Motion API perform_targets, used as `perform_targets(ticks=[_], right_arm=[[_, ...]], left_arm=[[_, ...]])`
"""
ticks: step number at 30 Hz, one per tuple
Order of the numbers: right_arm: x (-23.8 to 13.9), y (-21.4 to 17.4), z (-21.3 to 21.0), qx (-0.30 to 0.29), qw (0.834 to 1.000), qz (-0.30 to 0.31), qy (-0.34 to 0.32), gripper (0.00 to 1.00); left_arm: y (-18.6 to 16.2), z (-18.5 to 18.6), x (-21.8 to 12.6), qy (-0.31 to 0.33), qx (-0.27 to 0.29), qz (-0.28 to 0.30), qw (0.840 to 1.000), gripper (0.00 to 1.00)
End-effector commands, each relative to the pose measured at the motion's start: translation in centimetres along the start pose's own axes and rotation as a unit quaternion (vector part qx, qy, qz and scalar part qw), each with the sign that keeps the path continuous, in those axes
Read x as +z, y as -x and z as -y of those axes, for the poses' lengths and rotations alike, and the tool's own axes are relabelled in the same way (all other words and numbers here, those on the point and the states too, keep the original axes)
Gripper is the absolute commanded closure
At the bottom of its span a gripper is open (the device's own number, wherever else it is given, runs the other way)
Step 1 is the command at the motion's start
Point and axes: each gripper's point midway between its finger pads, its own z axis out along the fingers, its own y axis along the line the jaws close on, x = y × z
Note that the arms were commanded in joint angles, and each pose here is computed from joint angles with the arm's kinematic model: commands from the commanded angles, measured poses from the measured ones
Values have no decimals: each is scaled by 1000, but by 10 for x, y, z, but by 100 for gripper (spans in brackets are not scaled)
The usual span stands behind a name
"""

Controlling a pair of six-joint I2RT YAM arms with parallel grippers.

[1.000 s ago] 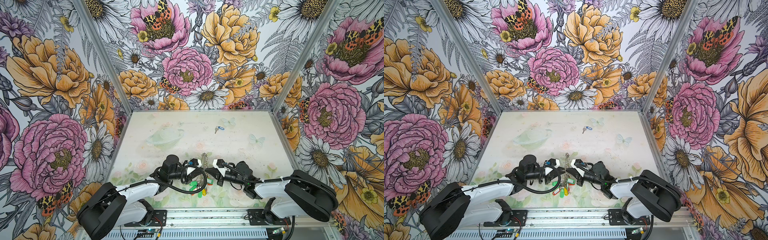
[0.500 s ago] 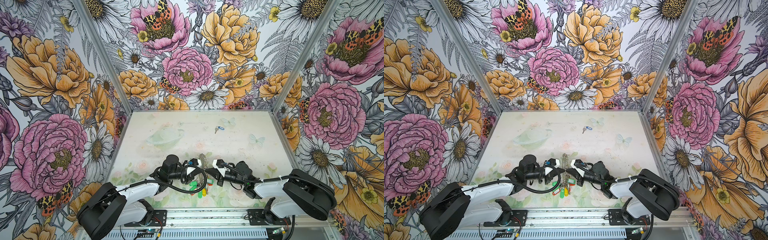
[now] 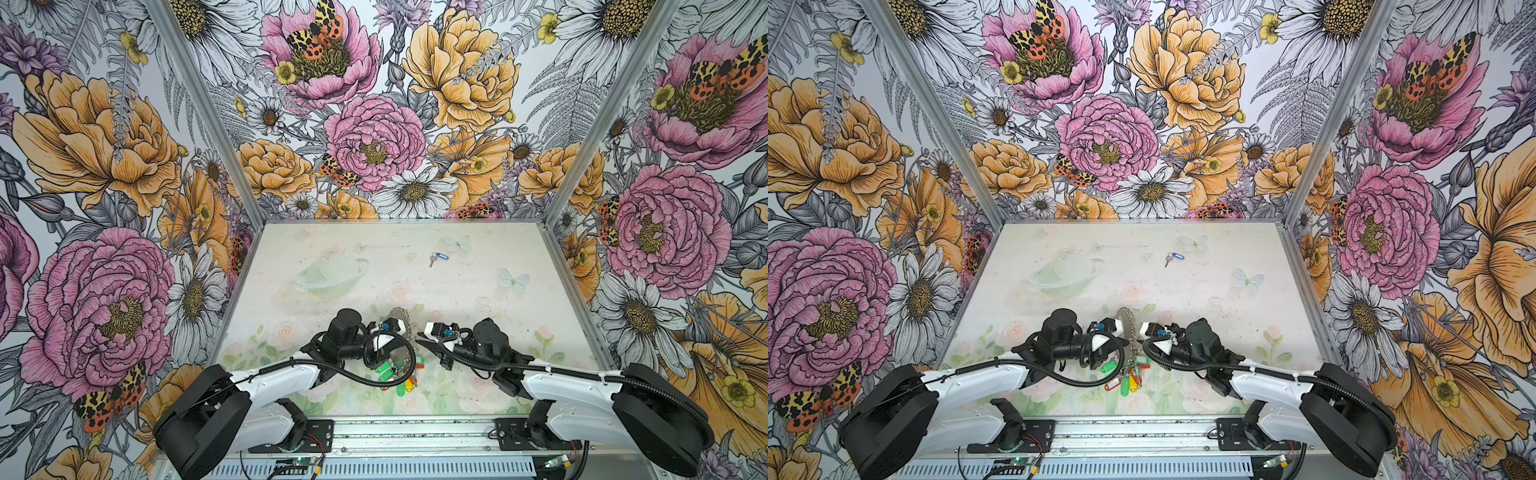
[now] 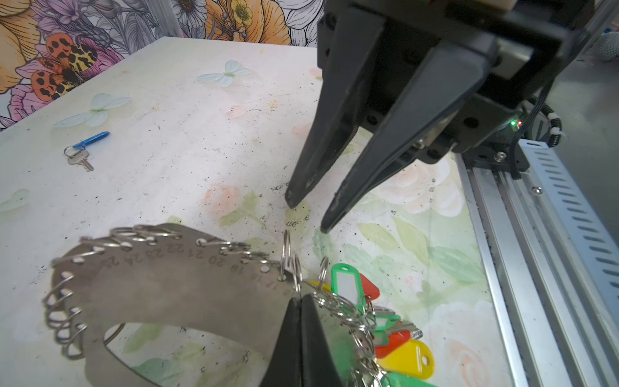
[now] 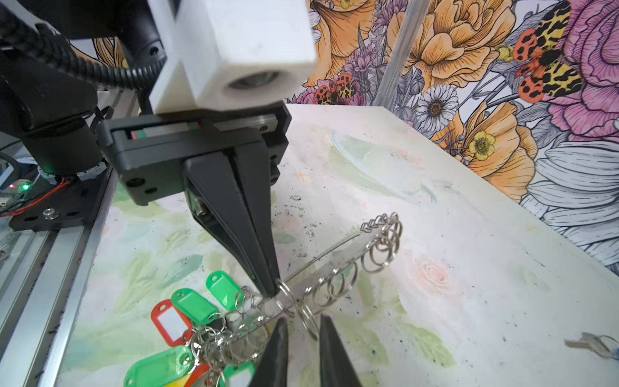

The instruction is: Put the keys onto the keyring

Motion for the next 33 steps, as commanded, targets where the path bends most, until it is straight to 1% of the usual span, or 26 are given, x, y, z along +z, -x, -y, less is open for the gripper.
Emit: perform_targets(ticks=[1, 5, 10, 13, 23, 25, 31, 33], right_arm=[[2, 5, -6, -34, 999, 2, 23, 82], [2, 10, -14, -51, 997, 14, 48, 83], [4, 12, -25, -55, 995, 19, 84, 83], [6, 10, -26, -53, 995, 18, 88, 83], [6, 9, -19, -52, 996, 16, 69, 82], [4, 12, -19, -51, 996, 24, 68, 82], [-1, 17, -29, -53, 994, 42, 91, 80], [-1, 15, -29, -51, 993, 39, 94, 79]], left_arm=[[17, 2, -1, -5, 32, 17, 999, 100], [18, 9, -1, -17, 42, 21, 999, 100], [19, 13, -2, -24, 48, 24, 998, 100], [19, 16, -1, -31, 51, 25, 998, 100], [18, 21, 0, -44, 54, 26, 997, 100], [17, 21, 0, -43, 53, 24, 997, 100], [15, 19, 2, -40, 52, 20, 998, 100], [15, 19, 2, -40, 52, 19, 998, 100]])
